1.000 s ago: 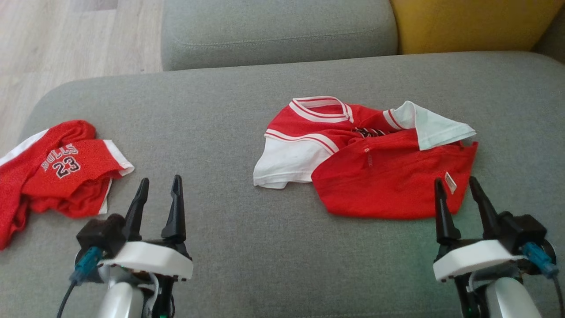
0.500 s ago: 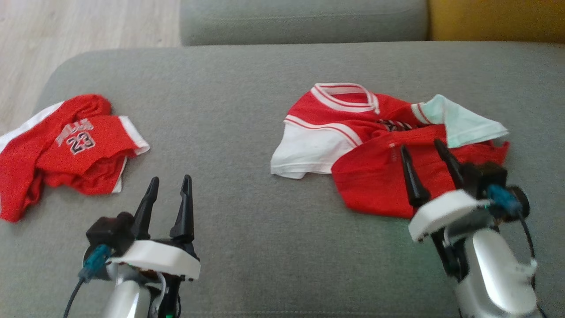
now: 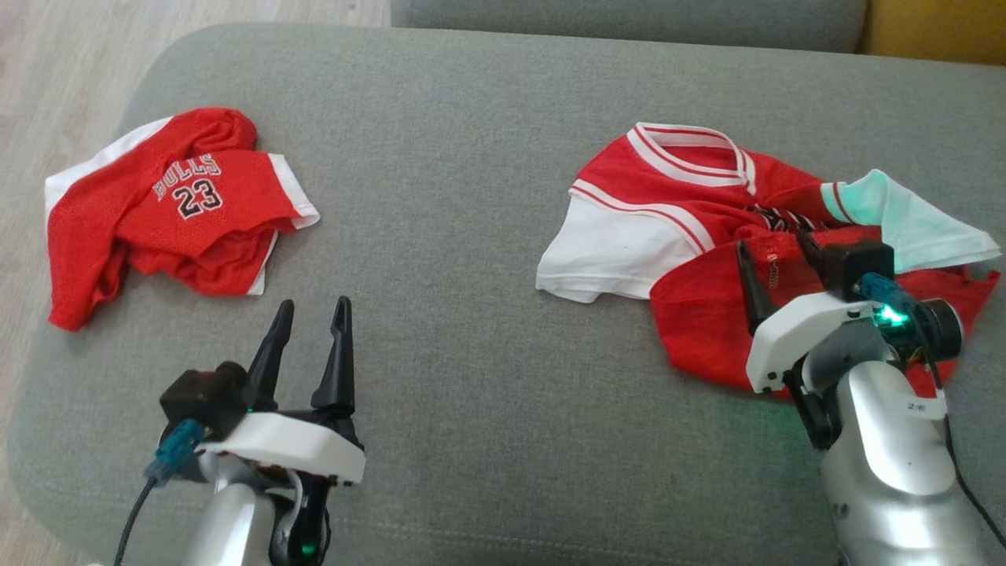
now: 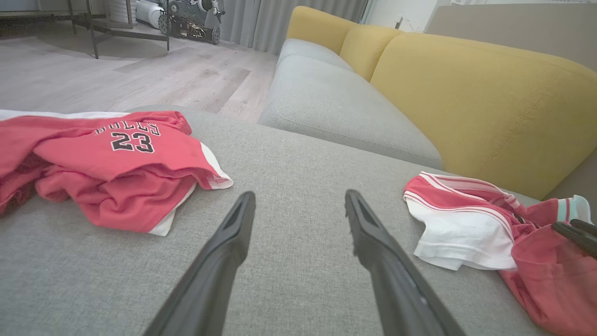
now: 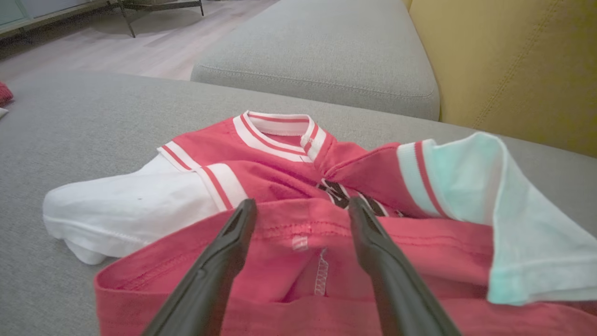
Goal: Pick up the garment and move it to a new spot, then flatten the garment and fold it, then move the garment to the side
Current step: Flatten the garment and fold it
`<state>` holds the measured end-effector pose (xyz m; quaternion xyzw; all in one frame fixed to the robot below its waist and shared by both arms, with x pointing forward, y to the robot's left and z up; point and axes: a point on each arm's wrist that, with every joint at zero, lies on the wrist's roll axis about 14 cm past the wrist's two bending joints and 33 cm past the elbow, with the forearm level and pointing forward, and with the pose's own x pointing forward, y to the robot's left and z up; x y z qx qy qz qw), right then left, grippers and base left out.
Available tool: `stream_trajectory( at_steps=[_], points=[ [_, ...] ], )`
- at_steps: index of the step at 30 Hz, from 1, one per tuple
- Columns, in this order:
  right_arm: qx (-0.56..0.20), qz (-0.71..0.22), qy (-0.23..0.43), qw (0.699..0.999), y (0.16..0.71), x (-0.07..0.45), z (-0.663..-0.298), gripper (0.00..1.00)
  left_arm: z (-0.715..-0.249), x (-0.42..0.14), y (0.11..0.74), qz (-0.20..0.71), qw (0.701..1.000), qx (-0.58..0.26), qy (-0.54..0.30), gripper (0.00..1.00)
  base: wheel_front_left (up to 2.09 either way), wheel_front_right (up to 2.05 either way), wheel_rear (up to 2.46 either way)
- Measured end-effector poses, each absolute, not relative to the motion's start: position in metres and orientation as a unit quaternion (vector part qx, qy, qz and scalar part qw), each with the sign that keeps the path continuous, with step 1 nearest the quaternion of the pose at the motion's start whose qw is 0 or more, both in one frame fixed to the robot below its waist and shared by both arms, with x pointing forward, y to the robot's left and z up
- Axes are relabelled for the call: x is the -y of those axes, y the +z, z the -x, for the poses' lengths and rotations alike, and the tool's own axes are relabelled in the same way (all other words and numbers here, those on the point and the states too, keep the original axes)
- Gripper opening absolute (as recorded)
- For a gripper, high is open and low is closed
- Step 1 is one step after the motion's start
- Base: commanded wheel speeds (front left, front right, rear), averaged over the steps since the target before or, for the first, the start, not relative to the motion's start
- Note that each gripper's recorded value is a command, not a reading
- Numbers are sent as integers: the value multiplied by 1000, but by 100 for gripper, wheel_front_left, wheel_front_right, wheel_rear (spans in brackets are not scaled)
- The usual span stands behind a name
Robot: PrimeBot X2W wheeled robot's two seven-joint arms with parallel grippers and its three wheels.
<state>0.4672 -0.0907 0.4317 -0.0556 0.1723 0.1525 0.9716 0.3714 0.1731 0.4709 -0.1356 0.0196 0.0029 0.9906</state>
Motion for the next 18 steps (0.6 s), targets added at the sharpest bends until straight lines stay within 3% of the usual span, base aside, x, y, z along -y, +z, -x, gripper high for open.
stream_trajectory(
  at_steps=[3, 4, 5, 18],
  points=[
    [-186, 62, 153, 969, 422, 91, -467, 100, -371, -175, 469, 135, 991, -23, 6, 100, 0, 0, 0],
    [-193, 62, 154, 967, 417, 91, -465, 22, -371, -175, 468, 135, 991, -24, 6, 100, 0, 0, 0],
    [-191, 63, 157, 967, 417, 89, -464, 0, -372, -174, 468, 135, 991, -25, 6, 100, 0, 0, 0],
    [-83, 55, 181, 978, 472, 74, -470, 0, -376, -162, 475, 137, 990, -16, -15, 100, 0, 0, 0]
  ],
)
